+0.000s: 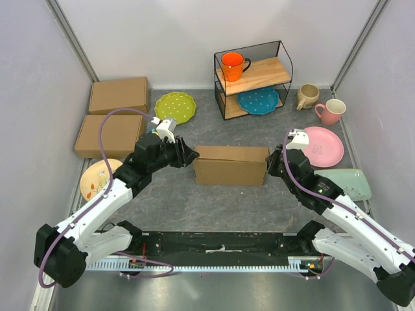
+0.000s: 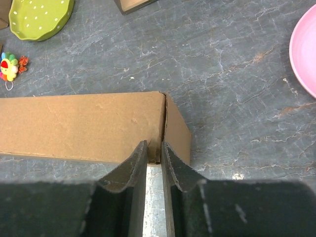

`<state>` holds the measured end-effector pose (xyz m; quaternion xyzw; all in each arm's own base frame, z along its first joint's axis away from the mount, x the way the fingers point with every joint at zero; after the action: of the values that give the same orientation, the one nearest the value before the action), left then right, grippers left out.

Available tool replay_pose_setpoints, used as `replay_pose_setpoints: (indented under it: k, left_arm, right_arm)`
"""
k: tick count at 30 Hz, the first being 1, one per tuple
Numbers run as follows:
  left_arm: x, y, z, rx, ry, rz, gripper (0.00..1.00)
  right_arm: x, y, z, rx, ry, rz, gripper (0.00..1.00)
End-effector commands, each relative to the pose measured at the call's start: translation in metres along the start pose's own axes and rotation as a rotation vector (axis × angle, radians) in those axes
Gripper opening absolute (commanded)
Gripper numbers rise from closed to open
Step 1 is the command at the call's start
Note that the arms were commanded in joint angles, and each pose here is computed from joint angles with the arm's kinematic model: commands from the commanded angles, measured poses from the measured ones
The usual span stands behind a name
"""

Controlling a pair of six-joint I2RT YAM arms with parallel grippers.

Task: Fold the paper box

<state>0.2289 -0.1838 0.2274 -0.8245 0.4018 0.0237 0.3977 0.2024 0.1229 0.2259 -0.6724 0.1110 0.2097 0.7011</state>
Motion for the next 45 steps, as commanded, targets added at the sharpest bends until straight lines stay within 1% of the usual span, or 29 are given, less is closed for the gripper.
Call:
replay_pose_setpoints:
  k: [1,8,11,13,16,19,22,23,25,26,29,32,36,38,40,43,45]
  left_arm:
    - [0.002,0.004,0.004,-0.025,-0.006,0.003,0.45]
    - [-0.004,-0.015,-0.006,-0.027,0.013,-0.054,0.48]
    - [-0.005,-0.022,-0.011,-0.025,0.024,-0.069,0.51]
    - [-0.004,-0.023,-0.011,-0.021,0.026,-0.065,0.53]
    - [0.000,-0.017,-0.005,-0.024,0.012,-0.044,0.52]
    - [0.003,-0.009,0.002,-0.040,0.004,-0.023,0.50]
    - [0.005,-0.002,0.006,-0.051,0.004,-0.007,0.44]
    - [0.005,-0.001,0.007,-0.051,0.006,-0.007,0.39]
    - [0.007,0.004,0.012,-0.058,-0.006,0.006,0.33]
    - [0.007,0.006,0.014,-0.060,-0.010,0.010,0.28]
    - [0.010,0.016,0.022,-0.088,-0.029,0.032,0.20]
    - [0.013,0.027,0.032,-0.117,-0.052,0.055,0.18]
    - [0.015,0.045,0.048,-0.163,-0.085,0.077,0.18]
    - [0.016,0.050,0.052,-0.180,-0.096,0.085,0.20]
    - [0.016,0.059,0.061,-0.206,-0.130,0.105,0.22]
    - [0.016,0.071,0.072,-0.231,-0.182,0.132,0.24]
    - [0.016,0.076,0.078,-0.238,-0.207,0.138,0.24]
  right_arm:
    - [0.003,0.044,-0.013,-0.059,0.052,0.143,0.23]
    - [0.002,0.044,-0.014,-0.047,0.053,0.140,0.24]
    - [0.002,0.042,-0.014,-0.051,0.056,0.138,0.24]
    - [0.002,0.043,-0.014,-0.052,0.056,0.139,0.24]
    - [0.002,0.043,-0.014,-0.052,0.055,0.139,0.25]
    - [0.002,0.044,-0.014,-0.049,0.052,0.140,0.25]
    - [0.002,0.044,-0.014,-0.051,0.051,0.142,0.24]
    - [0.002,0.045,-0.014,-0.052,0.050,0.145,0.25]
    - [0.002,0.045,-0.014,-0.051,0.050,0.144,0.25]
    - [0.002,0.045,-0.014,-0.052,0.053,0.144,0.25]
    - [0.003,0.046,-0.013,-0.050,0.051,0.149,0.24]
    - [0.003,0.049,-0.013,-0.045,0.052,0.155,0.25]
    - [0.005,0.056,-0.014,-0.033,0.055,0.173,0.25]
    - [0.005,0.060,-0.013,-0.021,0.053,0.181,0.24]
    - [0.005,0.062,-0.013,0.000,0.058,0.193,0.25]
    - [0.006,0.069,-0.010,0.025,0.049,0.224,0.27]
    - [0.005,0.071,-0.010,0.031,0.045,0.234,0.30]
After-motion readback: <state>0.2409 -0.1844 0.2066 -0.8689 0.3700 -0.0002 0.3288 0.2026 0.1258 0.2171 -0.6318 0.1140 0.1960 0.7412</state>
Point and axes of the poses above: each gripper's point midway between its finger pads, its own x axis out along the fingers, its own z axis along the line the jaws close on, y = z × x, the point moved 6 cm from there along -x, back along the fingers, and after that the axes turned 14 degrees about -x, right-handed, at the moved point
